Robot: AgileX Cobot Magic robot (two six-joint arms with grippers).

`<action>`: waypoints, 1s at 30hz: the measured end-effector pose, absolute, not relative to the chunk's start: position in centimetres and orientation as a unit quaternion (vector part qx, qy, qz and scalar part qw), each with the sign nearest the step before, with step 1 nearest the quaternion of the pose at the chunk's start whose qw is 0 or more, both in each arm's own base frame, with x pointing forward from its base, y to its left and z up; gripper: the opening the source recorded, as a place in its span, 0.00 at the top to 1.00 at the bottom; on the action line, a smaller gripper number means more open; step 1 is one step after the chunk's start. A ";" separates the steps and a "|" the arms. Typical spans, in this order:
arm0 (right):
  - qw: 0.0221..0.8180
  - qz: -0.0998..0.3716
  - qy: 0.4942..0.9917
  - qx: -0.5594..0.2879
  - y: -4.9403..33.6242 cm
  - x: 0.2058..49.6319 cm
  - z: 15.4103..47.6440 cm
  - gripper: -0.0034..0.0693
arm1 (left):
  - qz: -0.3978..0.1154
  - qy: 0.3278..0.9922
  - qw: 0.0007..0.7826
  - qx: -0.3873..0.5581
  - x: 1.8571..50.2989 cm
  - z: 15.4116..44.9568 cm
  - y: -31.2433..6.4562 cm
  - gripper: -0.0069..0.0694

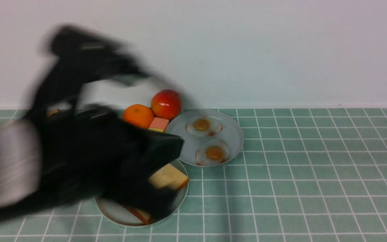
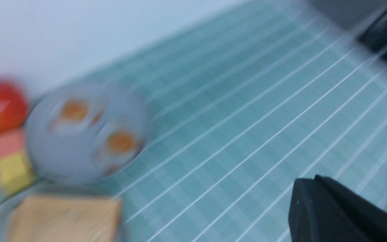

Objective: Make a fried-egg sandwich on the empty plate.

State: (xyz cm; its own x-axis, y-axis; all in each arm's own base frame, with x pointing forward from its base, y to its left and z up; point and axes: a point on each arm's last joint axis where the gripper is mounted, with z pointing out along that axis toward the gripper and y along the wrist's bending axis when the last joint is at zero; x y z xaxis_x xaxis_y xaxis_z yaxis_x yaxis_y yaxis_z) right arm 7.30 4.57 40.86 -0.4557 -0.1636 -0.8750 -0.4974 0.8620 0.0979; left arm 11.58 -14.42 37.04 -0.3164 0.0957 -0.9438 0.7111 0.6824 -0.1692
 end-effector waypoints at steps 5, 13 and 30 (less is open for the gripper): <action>0.504 0.165 0.829 -0.178 3.3 4.6 39.3 0.81 | -0.360 0.700 0.563 0.252 8.4 33.0 -11.0 0.93; 0.514 0.196 0.828 -0.110 2.1 1.8 35.9 0.81 | -0.394 0.663 0.583 0.253 7.0 27.8 -9.8 0.93; 0.476 0.204 0.853 -0.067 2.7 4.0 29.7 0.80 | -0.373 0.694 0.558 0.260 7.0 26.5 -9.7 0.93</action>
State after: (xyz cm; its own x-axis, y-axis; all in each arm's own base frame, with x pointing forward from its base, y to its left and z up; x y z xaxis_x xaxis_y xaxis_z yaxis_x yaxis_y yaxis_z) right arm 3.97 2.66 29.74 -0.5383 0.0805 -0.8389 -0.3081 0.9077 0.2848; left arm 7.03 -9.69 26.51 -0.2411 -0.0547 -0.9689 0.7776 0.5865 -0.2266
